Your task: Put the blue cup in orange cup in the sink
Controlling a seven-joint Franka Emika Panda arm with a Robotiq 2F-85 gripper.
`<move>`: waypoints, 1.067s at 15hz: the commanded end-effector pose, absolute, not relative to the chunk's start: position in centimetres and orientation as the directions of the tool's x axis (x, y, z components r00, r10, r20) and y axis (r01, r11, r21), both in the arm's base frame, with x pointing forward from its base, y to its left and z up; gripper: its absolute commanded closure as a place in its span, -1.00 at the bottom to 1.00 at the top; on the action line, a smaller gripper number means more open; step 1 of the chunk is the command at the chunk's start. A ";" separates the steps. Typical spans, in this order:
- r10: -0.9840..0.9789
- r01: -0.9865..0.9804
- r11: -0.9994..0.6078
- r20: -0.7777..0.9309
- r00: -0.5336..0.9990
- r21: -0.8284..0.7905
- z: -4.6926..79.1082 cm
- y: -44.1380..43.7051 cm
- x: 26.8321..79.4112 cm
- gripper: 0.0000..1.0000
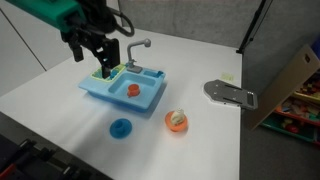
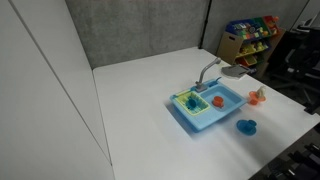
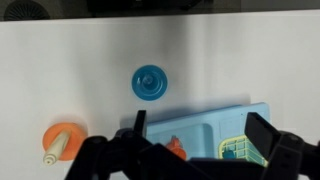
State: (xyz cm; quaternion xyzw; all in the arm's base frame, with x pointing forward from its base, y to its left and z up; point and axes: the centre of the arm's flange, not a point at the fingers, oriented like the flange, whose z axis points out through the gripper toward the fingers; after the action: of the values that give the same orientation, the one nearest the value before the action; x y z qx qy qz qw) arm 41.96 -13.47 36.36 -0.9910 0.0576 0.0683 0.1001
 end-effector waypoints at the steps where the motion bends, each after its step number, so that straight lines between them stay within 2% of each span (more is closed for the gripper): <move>1: -0.129 -0.145 -0.980 -0.121 0.984 -0.134 32.3 -11.9 41.6 -1.00; 8: -0.153 -0.156 -0.987 -0.101 0.983 -0.028 23.7 -9.8 40.7 -1.00; 16: -0.164 -0.163 -0.986 -0.155 0.974 0.022 15.9 -8.8 43.4 -1.00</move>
State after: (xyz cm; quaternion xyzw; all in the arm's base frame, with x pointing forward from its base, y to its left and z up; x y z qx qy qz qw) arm 41.17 -8.80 18.29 -0.9942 0.0760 0.0758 0.0078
